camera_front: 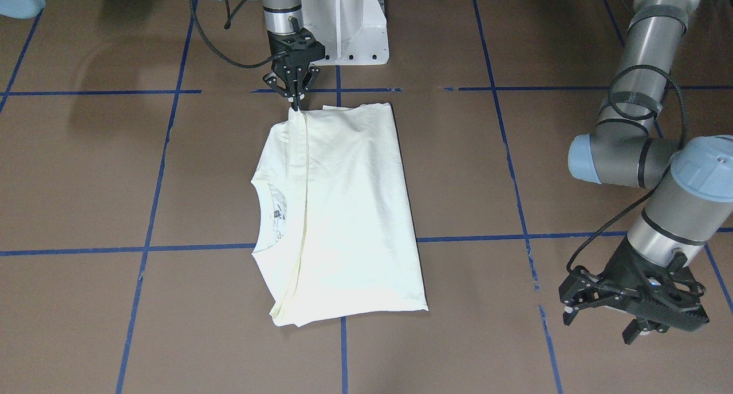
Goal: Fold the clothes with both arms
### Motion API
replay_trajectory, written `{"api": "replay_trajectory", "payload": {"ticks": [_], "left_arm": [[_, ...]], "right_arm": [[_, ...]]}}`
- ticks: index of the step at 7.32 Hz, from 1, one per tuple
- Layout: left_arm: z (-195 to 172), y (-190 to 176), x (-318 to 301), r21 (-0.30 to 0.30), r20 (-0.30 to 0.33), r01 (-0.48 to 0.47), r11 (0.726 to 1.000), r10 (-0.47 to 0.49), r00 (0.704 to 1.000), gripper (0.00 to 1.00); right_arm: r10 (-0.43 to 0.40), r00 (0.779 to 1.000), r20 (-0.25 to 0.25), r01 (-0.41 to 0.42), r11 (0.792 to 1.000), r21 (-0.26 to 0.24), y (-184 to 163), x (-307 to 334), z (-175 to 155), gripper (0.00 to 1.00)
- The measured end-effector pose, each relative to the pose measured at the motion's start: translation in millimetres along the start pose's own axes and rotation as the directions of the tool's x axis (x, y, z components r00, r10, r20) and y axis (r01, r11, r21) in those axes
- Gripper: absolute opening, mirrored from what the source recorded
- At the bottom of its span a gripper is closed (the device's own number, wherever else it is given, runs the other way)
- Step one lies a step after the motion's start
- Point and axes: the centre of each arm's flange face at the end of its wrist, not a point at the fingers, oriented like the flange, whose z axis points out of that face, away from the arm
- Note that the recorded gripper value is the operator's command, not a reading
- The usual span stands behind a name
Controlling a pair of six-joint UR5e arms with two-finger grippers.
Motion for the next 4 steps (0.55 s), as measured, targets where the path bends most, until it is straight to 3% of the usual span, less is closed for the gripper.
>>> {"api": "replay_trajectory", "payload": {"ticks": [2,4], "left_arm": [[0,0,0,0.000,-0.001,-0.001,1.000,0.001,1.000,1.00],[2,2,3,-0.003,-0.003,-0.004,1.000,0.004,1.000,1.00]], "right_arm": [[0.034,0.999,0.008,-0.034,0.999,0.024,-14,12,-12,0.00],[0.164,0.986,-0.019,-0.164,0.986,0.011,0,36,-7,0.00]]}}
